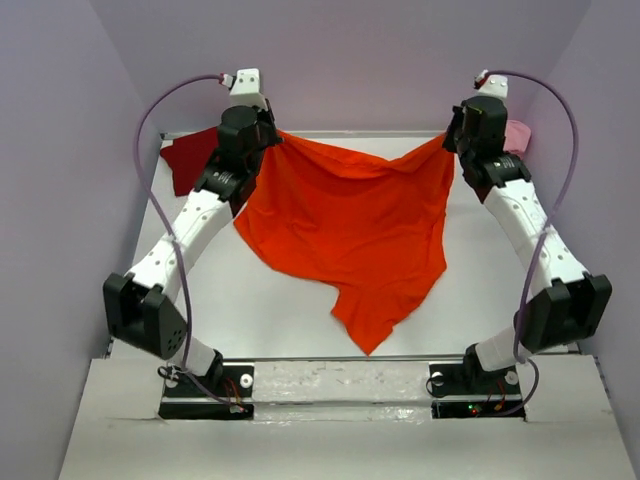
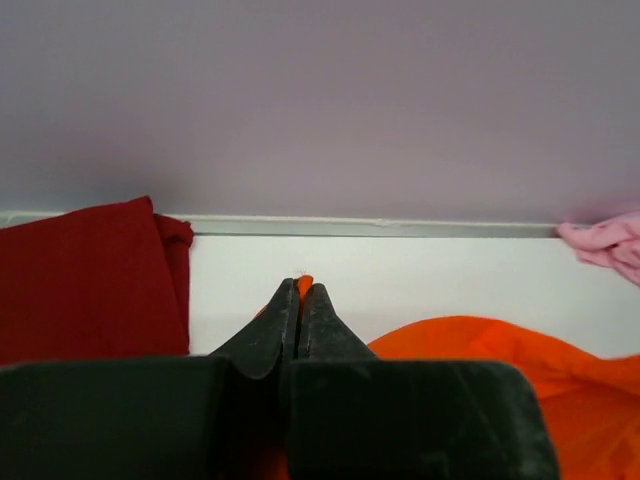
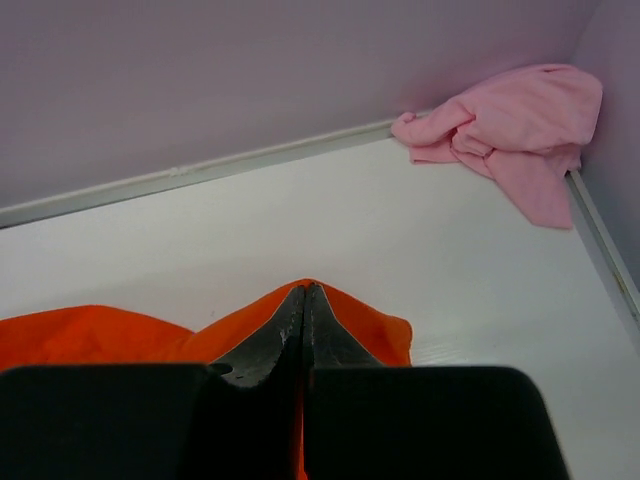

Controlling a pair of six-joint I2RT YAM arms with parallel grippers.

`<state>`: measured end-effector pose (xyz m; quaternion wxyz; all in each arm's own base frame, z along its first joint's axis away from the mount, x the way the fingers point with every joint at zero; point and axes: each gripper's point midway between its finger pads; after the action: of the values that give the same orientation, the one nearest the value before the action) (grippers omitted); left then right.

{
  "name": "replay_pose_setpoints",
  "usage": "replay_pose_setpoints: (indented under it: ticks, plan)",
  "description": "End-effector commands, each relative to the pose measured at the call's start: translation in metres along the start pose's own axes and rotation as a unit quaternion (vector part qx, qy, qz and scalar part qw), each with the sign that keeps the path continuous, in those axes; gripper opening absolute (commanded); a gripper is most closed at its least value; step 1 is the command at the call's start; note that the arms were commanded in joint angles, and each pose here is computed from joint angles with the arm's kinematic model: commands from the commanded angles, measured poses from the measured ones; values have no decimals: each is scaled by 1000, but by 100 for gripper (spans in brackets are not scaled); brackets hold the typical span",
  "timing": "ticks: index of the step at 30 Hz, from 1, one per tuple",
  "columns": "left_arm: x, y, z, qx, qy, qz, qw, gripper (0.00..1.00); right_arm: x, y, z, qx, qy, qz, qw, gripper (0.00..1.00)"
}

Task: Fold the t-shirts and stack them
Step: Flatten the tshirt out

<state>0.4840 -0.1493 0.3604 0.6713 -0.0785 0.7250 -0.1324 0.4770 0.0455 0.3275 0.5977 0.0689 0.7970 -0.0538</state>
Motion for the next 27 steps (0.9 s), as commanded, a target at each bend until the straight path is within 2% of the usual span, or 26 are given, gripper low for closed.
replay_pose_setpoints:
  ticks: [1, 2, 3, 4, 5, 7, 8, 9, 12, 14, 17, 18, 20, 21, 25, 26, 27]
  plan:
    - [-108, -13, -103, 40, -118, -37, 992, 0, -50, -17, -66, -20, -67, 28, 997, 0]
    - [-101, -11, -115, 43, -112, -37, 992, 0, -65, -23, -95, -31, -91, 40, 995, 0]
    - [-106, -9, -130, 43, -119, -43, 991, 0, -60, -27, -107, -35, -91, 41, 994, 0]
    - [-123, -8, -165, 59, -138, -60, 987, 0, -60, -30, -122, -41, -94, 44, 994, 0]
    - [-119, -5, -179, 64, -136, -63, 987, 0, -71, -40, -153, -48, -120, 51, 990, 0]
    - [-139, 2, -222, 80, -164, -84, 980, 0, -74, -49, -182, -54, -134, 56, 988, 0]
    - [-137, 4, -235, 84, -158, -87, 980, 0, -71, -54, -196, -55, -132, 52, 988, 0]
    - [-150, 11, -257, 89, -175, -101, 975, 0, -84, -64, -225, -57, -161, 60, 984, 0]
    - [-166, 14, -287, 107, -185, -124, 969, 0, -96, -80, -261, -50, -180, 61, 980, 0]
    - [-183, 12, -304, 120, -193, -139, 964, 0, -118, -90, -290, -50, -210, 69, 974, 0]
    - [-188, 5, -297, 121, -182, -139, 966, 0, -141, -95, -301, -43, -227, 73, 970, 0]
    - [-201, 2, -302, 127, -190, -147, 962, 0, -156, -102, -312, -31, -246, 77, 966, 0]
    - [-211, -5, -292, 123, -187, -145, 964, 0, -167, -100, -297, -17, -240, 65, 969, 0]
    - [-213, -5, -287, 114, -187, -144, 965, 0, -181, -104, -302, -9, -252, 71, 965, 0]
    - [-201, -12, -227, 60, -165, -116, 978, 0, -199, -89, -255, 4, -235, 64, 970, 0]
    - [-192, -11, -213, 44, -159, -116, 980, 0, -194, -79, -221, 14, -211, 49, 976, 0]
    - [-186, -12, -202, 37, -155, -113, 981, 0, -198, -74, -207, 17, -208, 47, 977, 0]
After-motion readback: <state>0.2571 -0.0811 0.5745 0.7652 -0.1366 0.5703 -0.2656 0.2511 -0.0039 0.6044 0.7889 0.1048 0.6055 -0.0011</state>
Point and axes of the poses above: each gripper's point midway between its finger pads, its own z axis out along the fingers, its own y axis along the line the jaws close on, x = y × z, and after that the axes turned 7 degrees about -z, right-handed
